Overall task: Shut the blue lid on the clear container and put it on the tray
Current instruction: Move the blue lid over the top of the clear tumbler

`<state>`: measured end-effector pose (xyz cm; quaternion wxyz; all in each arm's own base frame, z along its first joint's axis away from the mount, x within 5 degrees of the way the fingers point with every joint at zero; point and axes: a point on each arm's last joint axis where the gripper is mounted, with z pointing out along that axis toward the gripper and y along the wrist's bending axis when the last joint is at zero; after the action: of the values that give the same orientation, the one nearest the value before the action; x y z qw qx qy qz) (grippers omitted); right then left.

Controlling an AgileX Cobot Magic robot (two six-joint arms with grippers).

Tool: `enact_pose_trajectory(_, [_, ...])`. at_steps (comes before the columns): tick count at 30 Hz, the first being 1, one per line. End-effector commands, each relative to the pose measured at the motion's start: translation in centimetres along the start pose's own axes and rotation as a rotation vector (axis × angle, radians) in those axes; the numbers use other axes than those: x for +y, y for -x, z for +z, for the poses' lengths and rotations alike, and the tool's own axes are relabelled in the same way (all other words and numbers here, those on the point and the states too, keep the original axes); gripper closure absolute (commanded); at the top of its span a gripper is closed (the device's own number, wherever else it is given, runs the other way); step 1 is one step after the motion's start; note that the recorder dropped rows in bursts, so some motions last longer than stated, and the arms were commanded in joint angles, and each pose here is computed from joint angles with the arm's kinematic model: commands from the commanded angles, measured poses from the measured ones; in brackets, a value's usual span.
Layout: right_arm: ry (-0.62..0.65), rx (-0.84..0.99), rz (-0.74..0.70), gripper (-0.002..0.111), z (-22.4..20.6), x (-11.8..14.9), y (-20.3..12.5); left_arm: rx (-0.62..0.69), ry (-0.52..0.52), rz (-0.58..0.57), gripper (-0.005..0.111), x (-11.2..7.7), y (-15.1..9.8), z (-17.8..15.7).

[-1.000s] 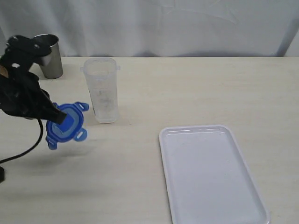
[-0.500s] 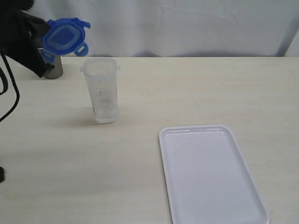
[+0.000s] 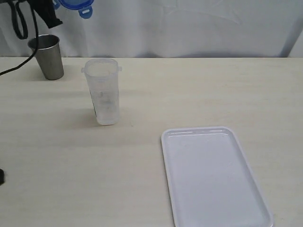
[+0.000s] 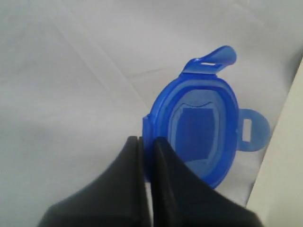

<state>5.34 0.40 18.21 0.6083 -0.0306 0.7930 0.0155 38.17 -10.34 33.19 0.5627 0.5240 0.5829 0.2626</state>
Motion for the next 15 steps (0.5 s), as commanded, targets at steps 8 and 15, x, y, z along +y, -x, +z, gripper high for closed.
enact_pose_trajectory(8, [0.000,-0.008,-0.006,0.104,0.0,0.0,0.0,0.077,-0.213,0.130,0.107,-4.1,4.9,1.2])
enact_pose_trajectory(15, [0.000,-0.008,-0.006,0.104,0.0,0.0,0.0,0.105,-0.264,0.151,0.107,-5.7,4.7,2.1])
